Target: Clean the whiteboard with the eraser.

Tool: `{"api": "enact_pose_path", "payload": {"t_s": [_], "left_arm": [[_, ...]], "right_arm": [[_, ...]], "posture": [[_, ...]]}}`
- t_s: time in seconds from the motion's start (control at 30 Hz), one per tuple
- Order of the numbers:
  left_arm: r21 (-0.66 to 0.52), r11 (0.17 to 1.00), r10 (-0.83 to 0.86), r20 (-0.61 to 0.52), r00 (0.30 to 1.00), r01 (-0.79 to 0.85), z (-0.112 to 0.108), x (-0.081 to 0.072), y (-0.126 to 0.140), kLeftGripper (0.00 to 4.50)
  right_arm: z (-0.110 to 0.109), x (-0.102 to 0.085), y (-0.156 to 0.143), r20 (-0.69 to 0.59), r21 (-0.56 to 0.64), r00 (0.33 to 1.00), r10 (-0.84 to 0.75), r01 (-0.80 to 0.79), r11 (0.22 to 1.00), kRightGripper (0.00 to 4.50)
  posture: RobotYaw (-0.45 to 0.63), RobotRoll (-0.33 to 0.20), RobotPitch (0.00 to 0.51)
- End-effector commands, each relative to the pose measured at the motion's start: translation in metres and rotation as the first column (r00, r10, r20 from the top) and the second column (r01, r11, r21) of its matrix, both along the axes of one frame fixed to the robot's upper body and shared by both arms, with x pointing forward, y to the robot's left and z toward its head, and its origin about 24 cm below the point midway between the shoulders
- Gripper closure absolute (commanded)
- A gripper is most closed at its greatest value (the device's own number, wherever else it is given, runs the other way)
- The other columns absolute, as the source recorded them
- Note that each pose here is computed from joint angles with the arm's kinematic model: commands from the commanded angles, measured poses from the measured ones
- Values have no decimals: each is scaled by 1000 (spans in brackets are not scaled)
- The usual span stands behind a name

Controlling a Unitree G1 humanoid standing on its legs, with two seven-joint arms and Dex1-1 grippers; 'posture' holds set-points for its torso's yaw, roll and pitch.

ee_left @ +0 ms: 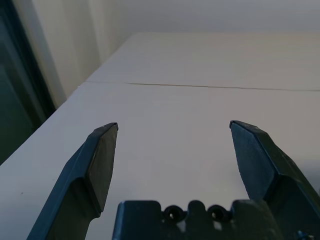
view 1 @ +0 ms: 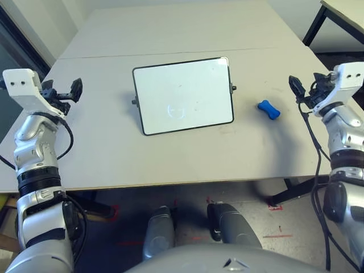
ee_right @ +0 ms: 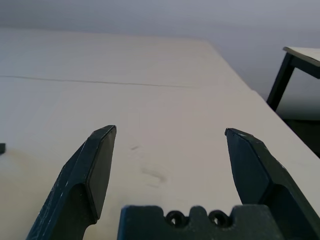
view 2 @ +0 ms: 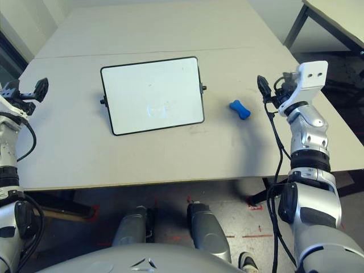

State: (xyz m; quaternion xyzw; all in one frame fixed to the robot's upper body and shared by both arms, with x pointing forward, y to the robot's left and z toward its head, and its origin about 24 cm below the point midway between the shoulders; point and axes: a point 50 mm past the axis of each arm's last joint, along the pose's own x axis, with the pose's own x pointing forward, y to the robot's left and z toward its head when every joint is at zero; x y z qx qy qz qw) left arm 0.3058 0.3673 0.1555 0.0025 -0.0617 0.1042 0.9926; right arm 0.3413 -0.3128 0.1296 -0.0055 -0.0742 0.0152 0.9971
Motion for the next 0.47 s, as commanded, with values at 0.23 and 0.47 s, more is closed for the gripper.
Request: {"api": "enact_pose_path", "payload": {"t_s": [0.23,0.47], "left_arm": [[20,1000,12,-9,1000,-12,-2,1,3,0],[19,1000,20,2,1000,-20,1,-2,5,0]], "right_arm": [[-16,2,6,-20,23,1000,-7,8,1000,7],[-15,6,12,-17,44,1000,11,-11,999,7]], "posture": [[-116,0,97],[-99,0,102]]}}
